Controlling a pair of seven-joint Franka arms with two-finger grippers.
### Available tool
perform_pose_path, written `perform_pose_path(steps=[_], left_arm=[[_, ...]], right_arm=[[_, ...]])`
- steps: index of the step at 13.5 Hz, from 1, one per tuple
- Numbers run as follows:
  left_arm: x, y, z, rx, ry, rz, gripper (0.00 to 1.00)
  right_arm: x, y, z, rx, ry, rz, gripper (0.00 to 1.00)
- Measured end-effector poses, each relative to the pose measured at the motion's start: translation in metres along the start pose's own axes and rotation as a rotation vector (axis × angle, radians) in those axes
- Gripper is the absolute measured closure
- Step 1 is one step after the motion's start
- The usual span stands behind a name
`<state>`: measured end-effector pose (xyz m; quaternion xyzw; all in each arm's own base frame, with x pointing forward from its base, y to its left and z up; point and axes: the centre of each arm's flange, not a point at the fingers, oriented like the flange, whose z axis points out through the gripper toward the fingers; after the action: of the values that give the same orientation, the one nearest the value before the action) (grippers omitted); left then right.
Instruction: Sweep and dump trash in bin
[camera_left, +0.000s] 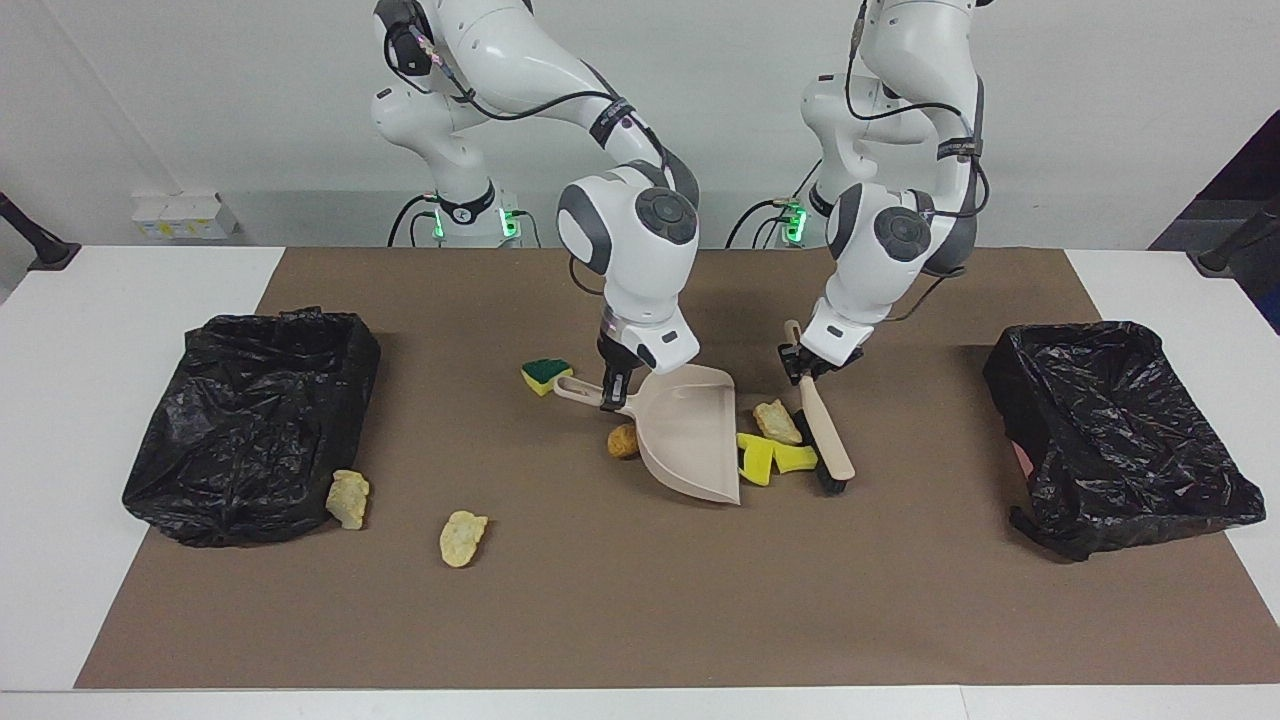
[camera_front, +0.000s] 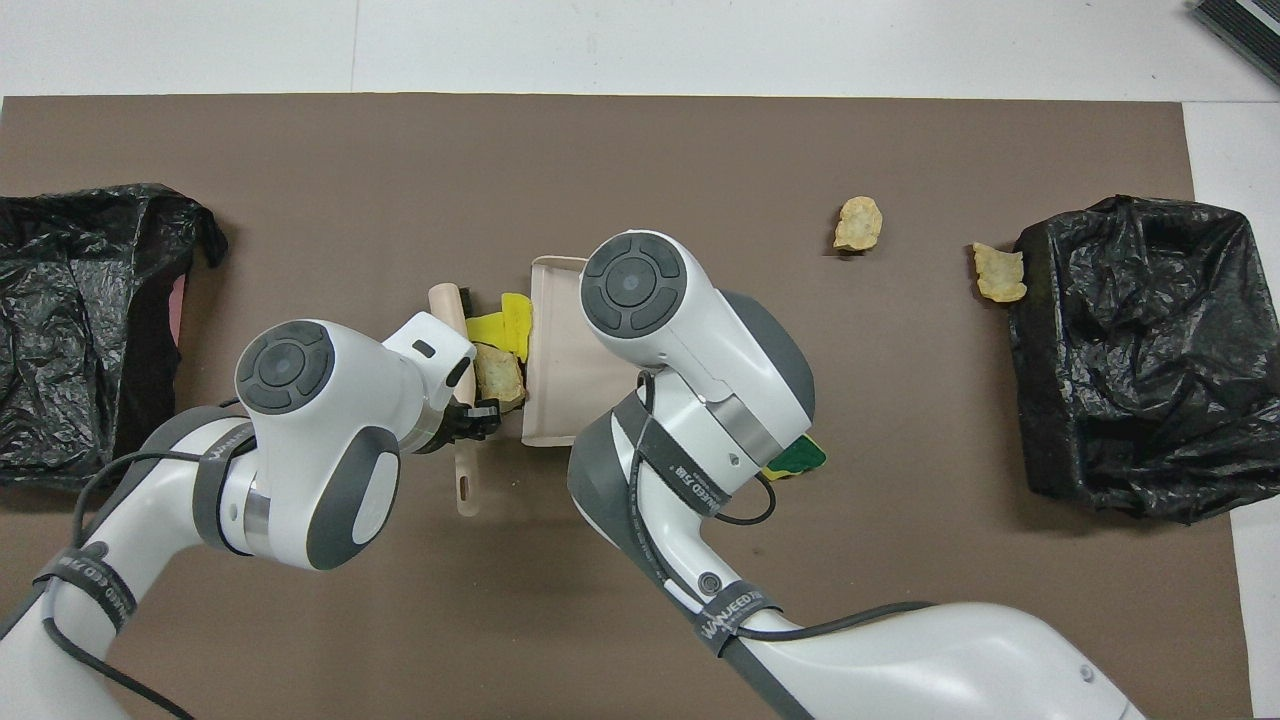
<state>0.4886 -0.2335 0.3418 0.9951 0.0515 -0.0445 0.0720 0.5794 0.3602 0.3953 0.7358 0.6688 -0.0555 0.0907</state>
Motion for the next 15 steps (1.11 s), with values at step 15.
perform_pose_path(steps=[15], left_arm=[[-0.022,0.057,-0.045,-0.132,-0.072,0.163,0.74]], right_arm=[[0.000,-0.007,-0.005,0.034,-0.052,-0.009,0.70]])
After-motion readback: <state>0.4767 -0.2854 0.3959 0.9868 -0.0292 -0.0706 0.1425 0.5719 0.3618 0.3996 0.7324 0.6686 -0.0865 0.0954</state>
